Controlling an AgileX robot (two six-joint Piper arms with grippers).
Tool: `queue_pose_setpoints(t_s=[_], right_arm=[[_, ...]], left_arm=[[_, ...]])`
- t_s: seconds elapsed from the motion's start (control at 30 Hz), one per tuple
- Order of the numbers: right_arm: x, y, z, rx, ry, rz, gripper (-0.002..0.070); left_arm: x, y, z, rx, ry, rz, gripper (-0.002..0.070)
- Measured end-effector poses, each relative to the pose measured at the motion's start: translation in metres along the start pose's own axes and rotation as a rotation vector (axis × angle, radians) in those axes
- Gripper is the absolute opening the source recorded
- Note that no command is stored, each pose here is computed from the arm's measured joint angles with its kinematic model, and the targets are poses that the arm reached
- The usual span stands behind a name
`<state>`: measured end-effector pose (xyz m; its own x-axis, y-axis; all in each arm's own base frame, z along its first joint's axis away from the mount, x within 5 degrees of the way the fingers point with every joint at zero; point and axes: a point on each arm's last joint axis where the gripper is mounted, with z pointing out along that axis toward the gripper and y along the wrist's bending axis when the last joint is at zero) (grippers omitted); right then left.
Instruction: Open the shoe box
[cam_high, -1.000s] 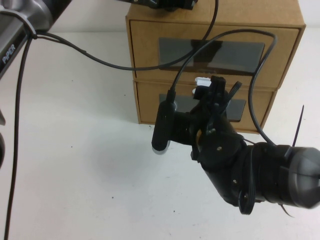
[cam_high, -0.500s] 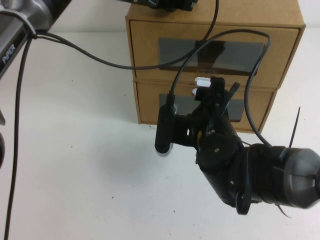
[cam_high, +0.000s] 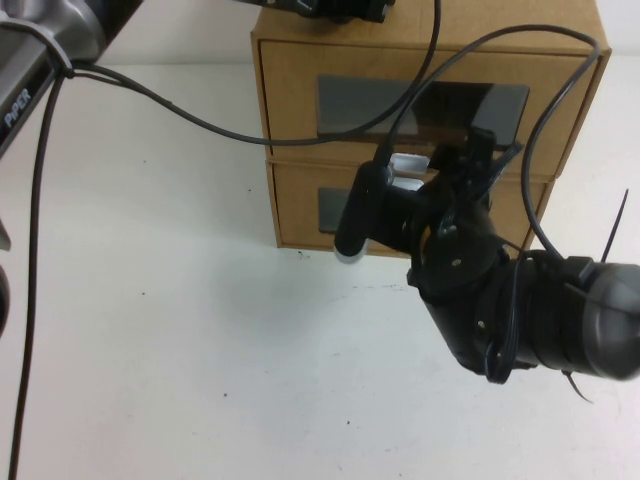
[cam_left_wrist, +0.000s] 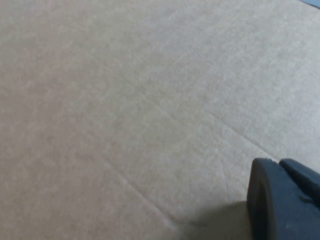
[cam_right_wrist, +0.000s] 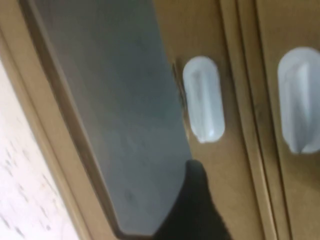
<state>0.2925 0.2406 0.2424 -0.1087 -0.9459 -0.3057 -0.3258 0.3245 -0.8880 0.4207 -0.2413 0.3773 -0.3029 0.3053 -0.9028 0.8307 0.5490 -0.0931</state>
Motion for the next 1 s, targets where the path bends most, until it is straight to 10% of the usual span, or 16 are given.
queue_pose_setpoints(t_s=[1.0], right_arm=[[-0.0075, -0.0007, -0.0021, -0.011, -0.039, -0.155, 0.0477]], left_arm=[[-0.0001, -0.0001, 0.0, 0.001, -0.001, 0.001, -0.0007]])
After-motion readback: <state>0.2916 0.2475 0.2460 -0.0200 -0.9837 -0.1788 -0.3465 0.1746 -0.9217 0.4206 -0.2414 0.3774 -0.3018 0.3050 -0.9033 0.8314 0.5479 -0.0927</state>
